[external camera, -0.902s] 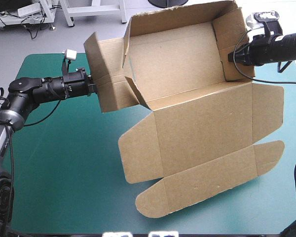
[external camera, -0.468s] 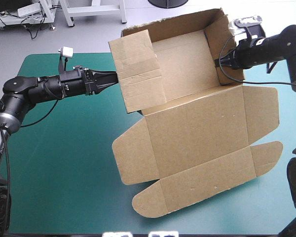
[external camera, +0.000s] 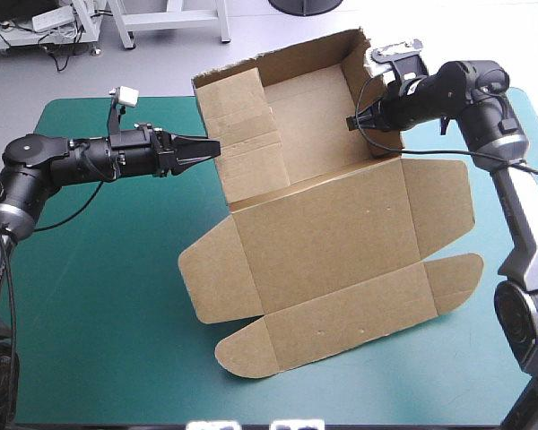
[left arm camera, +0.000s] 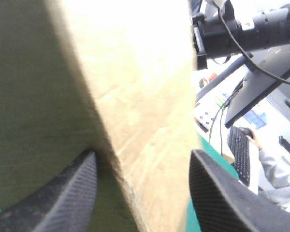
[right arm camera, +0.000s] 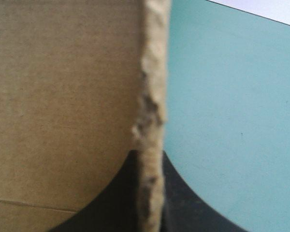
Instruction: Fold the box
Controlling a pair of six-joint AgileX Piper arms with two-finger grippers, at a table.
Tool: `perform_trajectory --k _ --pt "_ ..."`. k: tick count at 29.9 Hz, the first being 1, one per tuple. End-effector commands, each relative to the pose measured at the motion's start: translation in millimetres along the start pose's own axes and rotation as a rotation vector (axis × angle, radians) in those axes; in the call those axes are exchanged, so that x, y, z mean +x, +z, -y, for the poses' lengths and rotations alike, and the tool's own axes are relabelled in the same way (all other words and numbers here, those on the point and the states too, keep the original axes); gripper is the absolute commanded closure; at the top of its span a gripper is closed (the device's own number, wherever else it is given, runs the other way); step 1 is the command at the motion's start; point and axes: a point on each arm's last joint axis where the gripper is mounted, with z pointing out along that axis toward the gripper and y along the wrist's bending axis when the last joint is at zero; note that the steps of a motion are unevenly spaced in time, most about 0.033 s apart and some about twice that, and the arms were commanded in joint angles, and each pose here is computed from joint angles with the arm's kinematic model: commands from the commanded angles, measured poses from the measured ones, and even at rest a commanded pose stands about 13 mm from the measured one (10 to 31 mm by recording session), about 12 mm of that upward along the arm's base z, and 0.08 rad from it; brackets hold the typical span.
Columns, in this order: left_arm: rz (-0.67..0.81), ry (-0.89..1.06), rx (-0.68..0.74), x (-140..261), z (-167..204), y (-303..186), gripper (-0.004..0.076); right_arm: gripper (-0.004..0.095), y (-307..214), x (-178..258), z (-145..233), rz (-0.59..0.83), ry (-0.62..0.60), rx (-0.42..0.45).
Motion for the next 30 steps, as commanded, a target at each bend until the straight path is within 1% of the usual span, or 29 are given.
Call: perform_trajectory --k 1,4,6,9,16,19,21,25,30 --pt "0.015 0.071 0.049 -14.3 36.0 -1.3 0.0314 0.0928 -26.5 -15.1 -7.1 0.139 0.027 -0.003" --pt "-0.019 0.087 -0.062 -16.4 37.1 7.3 0.0314 0.0927 -26.6 -15.4 -7.5 0.142 0.038 -0.008" --pt "-0.064 0.096 -0.149 -13.9 37.6 15.9 0.0315 0.0928 -26.7 -15.7 -8.7 0.144 0.046 -0.021" --pt "-0.093 0.096 -0.271 -8.7 38.0 31.2 0.0315 0.0928 -26.9 -16.8 -10.6 0.156 0.060 -0.044" --pt "-0.074 0.096 -0.513 -3.0 39.4 51.9 0.0315 0.0928 -27.6 -18.4 -16.2 0.170 0.094 -0.110" --pt "-0.050 0.087 -0.551 -4.5 37.8 51.9 0.0315 0.0928 -28.2 -19.4 -20.1 0.180 0.093 -0.153" --pt "-0.026 0.090 -0.557 -6.6 37.4 51.7 0.0315 0.0928 -28.9 -20.1 -21.2 0.185 0.095 -0.166" --pt "0.033 0.057 -0.612 -11.0 33.3 48.9 0.0314 0.0928 -30.9 -21.2 -24.5 0.195 0.115 -0.209" --pt "0.128 -0.003 -0.693 -17.3 27.5 43.7 0.0315 0.0928 -37.5 -26.8 -29.4 0.255 0.151 -0.266"
